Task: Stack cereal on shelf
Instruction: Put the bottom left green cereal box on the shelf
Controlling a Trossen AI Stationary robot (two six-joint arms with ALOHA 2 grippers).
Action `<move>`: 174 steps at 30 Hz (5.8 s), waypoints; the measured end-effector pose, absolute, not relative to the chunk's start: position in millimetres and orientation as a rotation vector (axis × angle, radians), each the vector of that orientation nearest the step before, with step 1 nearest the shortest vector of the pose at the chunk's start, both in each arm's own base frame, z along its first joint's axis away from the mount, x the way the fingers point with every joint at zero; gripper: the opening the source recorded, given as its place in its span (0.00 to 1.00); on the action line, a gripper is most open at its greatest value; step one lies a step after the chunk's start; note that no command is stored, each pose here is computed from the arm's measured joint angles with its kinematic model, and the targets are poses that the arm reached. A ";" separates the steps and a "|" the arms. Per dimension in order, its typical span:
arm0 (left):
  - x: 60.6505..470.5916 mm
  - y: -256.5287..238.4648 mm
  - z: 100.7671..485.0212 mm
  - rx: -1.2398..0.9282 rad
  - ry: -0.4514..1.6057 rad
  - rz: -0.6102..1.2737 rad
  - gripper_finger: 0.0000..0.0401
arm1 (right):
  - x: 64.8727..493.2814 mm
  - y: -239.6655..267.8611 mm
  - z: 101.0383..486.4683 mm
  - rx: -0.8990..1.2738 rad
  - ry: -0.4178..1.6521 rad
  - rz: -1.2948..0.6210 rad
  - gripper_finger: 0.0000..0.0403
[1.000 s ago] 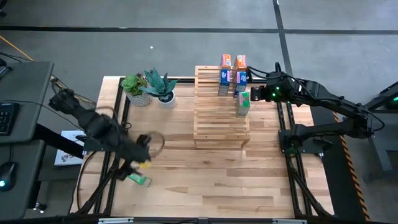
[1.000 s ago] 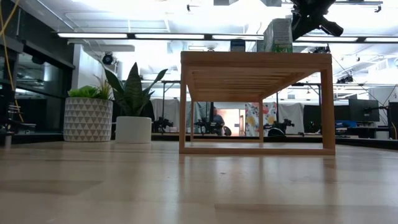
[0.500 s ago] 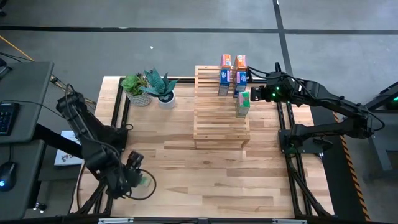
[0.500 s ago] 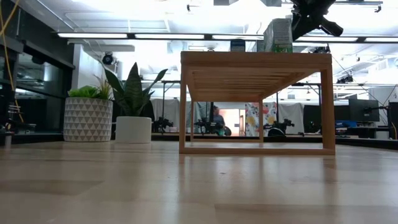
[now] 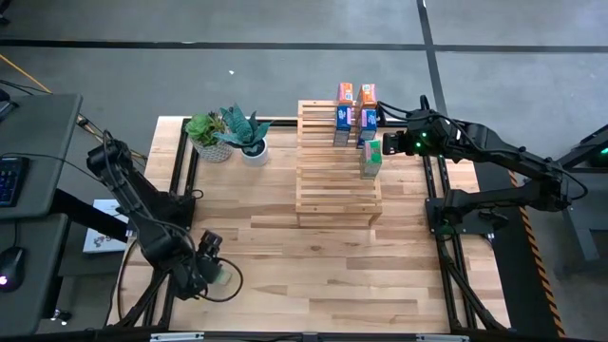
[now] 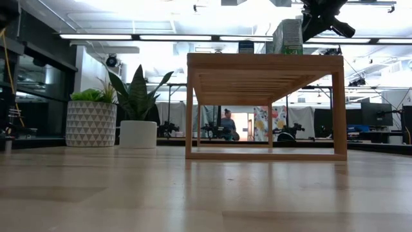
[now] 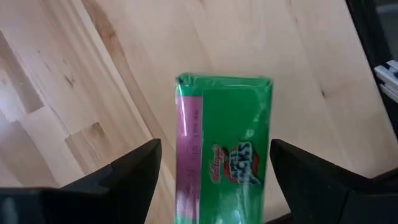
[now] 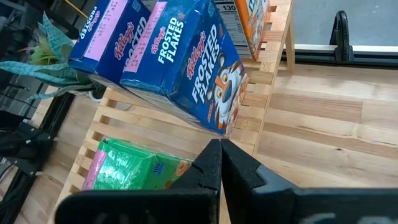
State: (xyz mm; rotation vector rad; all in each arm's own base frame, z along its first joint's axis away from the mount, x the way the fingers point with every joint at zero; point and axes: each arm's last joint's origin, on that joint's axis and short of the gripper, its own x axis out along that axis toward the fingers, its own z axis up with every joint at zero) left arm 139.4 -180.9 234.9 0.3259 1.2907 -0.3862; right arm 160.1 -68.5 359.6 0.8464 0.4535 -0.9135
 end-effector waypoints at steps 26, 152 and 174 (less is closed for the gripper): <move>142.8 -172.4 197.2 0.277 1.278 -0.378 0.47 | 159.9 -68.6 359.7 0.843 0.453 -0.915 0.00; 334.5 21.1 365.6 -0.157 0.080 0.047 0.00 | 157.5 -67.5 360.1 0.795 0.481 -0.898 0.00; 391.7 20.3 266.0 -0.239 0.287 0.222 0.00 | 156.1 -67.4 360.5 0.791 0.478 -0.905 0.00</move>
